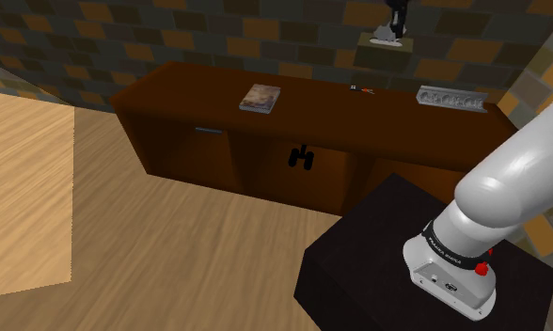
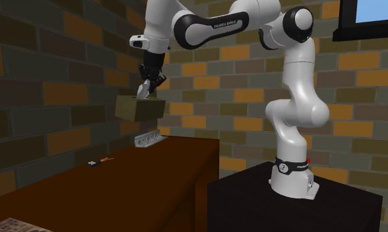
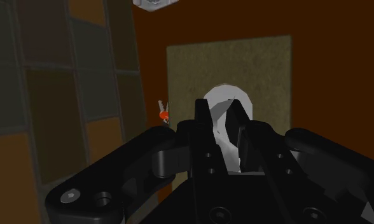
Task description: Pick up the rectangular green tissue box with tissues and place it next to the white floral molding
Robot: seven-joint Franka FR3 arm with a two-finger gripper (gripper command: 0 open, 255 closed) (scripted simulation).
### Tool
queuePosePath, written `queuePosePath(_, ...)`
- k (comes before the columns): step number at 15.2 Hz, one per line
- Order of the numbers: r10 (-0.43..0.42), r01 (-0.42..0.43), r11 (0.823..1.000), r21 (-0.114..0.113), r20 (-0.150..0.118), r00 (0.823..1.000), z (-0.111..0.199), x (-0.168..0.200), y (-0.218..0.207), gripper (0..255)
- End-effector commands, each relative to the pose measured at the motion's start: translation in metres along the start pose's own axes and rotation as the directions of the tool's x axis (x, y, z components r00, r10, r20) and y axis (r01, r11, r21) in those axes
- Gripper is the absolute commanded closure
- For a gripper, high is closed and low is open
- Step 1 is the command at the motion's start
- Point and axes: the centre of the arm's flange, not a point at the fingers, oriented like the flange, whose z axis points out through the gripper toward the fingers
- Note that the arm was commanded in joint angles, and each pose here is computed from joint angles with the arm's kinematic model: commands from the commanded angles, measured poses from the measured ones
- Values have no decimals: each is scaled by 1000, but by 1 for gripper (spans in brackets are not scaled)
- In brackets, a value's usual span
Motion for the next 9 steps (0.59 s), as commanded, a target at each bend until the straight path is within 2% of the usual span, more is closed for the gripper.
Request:
queuePosePath(1, 0, 0, 1000, -1, 0, 1000, 21, -3, 19, 255)
queuePosePath(9, 0, 0, 1000, -1, 0, 1000, 95, -7, 94, 255)
